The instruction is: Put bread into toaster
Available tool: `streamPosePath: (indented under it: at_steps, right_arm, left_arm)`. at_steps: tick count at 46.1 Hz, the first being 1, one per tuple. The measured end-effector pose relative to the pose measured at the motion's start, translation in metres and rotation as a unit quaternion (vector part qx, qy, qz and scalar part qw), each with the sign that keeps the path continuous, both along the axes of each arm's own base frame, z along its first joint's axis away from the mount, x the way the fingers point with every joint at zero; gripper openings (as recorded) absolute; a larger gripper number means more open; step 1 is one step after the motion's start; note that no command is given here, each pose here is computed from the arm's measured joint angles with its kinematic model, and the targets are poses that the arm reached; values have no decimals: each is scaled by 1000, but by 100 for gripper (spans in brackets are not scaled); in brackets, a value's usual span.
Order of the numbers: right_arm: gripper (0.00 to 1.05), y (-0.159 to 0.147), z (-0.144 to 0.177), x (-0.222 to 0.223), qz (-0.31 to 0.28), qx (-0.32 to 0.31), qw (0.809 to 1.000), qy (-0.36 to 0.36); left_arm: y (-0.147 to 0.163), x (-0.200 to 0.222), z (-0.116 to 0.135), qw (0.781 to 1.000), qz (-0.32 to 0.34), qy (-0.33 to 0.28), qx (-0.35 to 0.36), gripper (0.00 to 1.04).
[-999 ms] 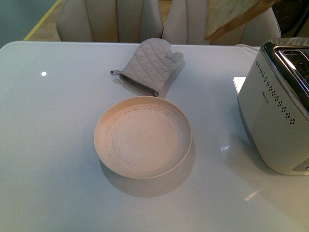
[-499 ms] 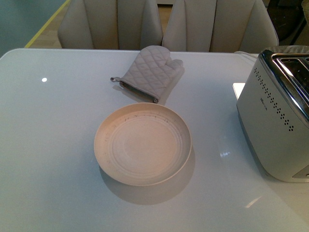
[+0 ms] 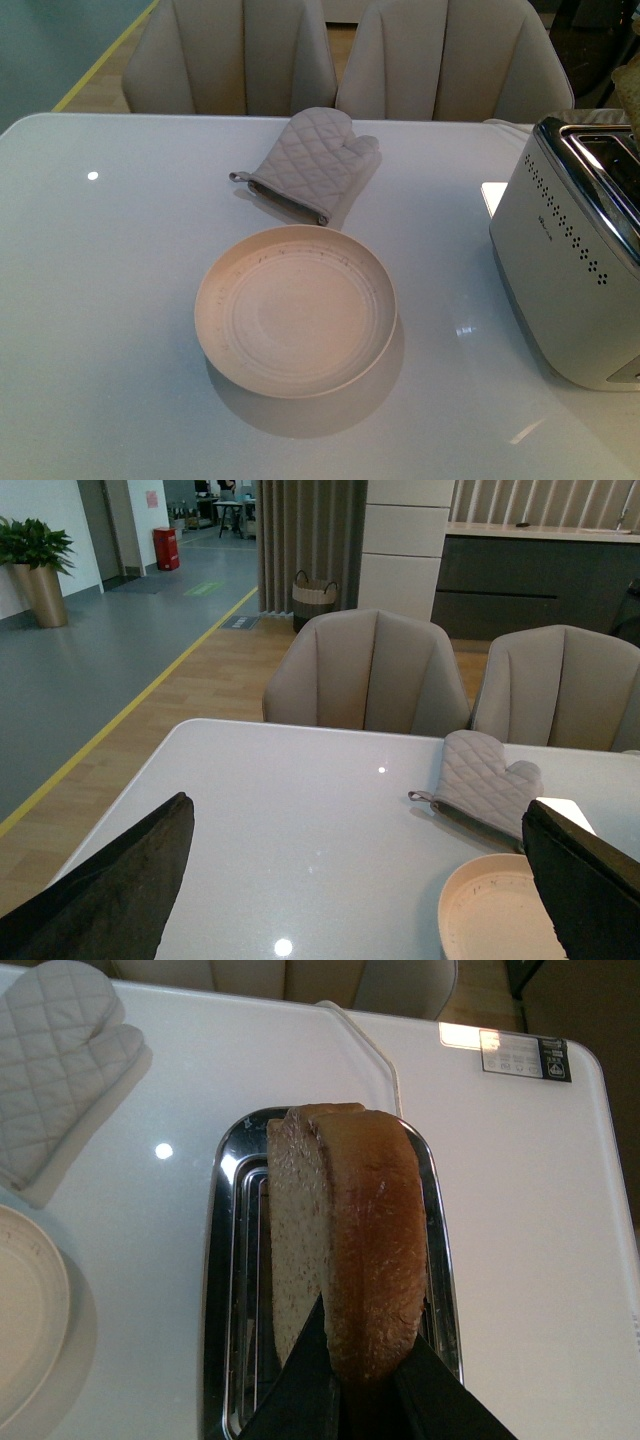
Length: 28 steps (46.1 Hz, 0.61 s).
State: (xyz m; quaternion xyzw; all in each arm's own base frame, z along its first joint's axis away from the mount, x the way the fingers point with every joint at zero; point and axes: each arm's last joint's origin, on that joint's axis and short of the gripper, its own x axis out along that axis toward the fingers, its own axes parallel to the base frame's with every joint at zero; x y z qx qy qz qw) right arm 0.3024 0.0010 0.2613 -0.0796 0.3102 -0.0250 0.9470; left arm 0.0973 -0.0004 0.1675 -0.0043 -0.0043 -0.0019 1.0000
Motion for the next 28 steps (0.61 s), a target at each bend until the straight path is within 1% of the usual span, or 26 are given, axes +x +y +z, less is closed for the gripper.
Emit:
streamPosePath:
  at_steps: [16,28]
  right_arm:
    - [4,-1,-24,8,2,-12,999,49]
    - [4,-1,-25,22,1,-14,996,85]
  left_arm:
    - [0,0,0,1000,0,0,0,98]
    - [0,0,0,1000,0,0,0,98]
